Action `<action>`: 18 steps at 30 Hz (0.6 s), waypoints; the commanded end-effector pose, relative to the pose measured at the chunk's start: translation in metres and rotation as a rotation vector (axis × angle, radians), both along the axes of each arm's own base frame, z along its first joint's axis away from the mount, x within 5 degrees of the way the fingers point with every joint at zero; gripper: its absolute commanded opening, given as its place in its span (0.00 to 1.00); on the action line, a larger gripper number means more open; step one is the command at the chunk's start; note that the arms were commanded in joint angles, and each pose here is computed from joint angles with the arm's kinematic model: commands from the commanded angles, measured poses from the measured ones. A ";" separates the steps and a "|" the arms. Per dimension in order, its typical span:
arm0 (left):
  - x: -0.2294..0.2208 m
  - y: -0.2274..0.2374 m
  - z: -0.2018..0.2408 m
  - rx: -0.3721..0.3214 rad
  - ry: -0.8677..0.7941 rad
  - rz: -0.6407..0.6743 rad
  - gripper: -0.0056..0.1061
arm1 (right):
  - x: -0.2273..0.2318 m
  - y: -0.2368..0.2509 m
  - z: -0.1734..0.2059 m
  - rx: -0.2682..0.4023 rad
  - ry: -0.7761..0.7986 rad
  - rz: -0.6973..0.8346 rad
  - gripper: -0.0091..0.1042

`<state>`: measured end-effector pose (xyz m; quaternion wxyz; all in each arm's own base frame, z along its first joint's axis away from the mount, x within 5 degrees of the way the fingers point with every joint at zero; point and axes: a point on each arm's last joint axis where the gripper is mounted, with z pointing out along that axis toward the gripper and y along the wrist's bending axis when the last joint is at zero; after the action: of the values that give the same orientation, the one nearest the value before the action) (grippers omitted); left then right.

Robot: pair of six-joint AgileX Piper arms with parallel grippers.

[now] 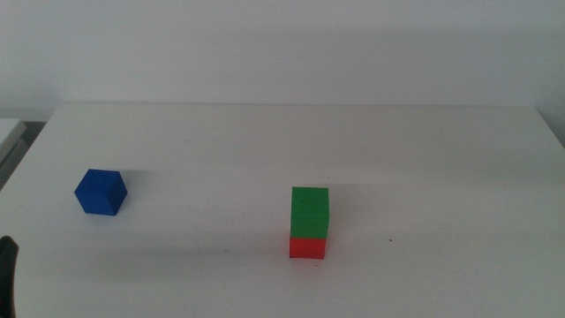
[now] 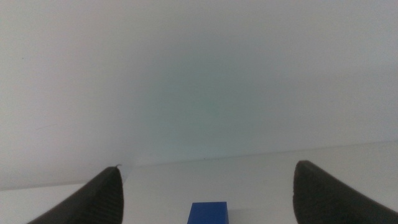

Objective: Stack red cubes first, then green, then blue cubes in a specific spot.

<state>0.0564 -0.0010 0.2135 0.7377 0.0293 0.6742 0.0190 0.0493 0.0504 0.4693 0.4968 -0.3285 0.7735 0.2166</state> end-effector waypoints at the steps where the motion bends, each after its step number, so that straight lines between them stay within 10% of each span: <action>1: 0.000 0.000 0.001 -0.006 -0.017 -0.002 0.88 | 0.000 0.000 0.000 0.001 -0.011 0.007 0.82; 10: 0.055 -0.007 0.115 -0.040 0.624 -0.054 0.88 | -0.001 0.000 0.000 0.002 -0.012 0.006 0.82; 18: 0.115 -0.011 0.127 -0.064 0.991 -0.078 0.88 | -0.001 0.000 0.000 0.002 -0.012 0.006 0.82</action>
<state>0.1622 -0.0103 0.3413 0.3479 0.0436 0.9359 -0.0333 0.0492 0.0504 0.4692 0.4967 -0.3285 0.7735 0.2169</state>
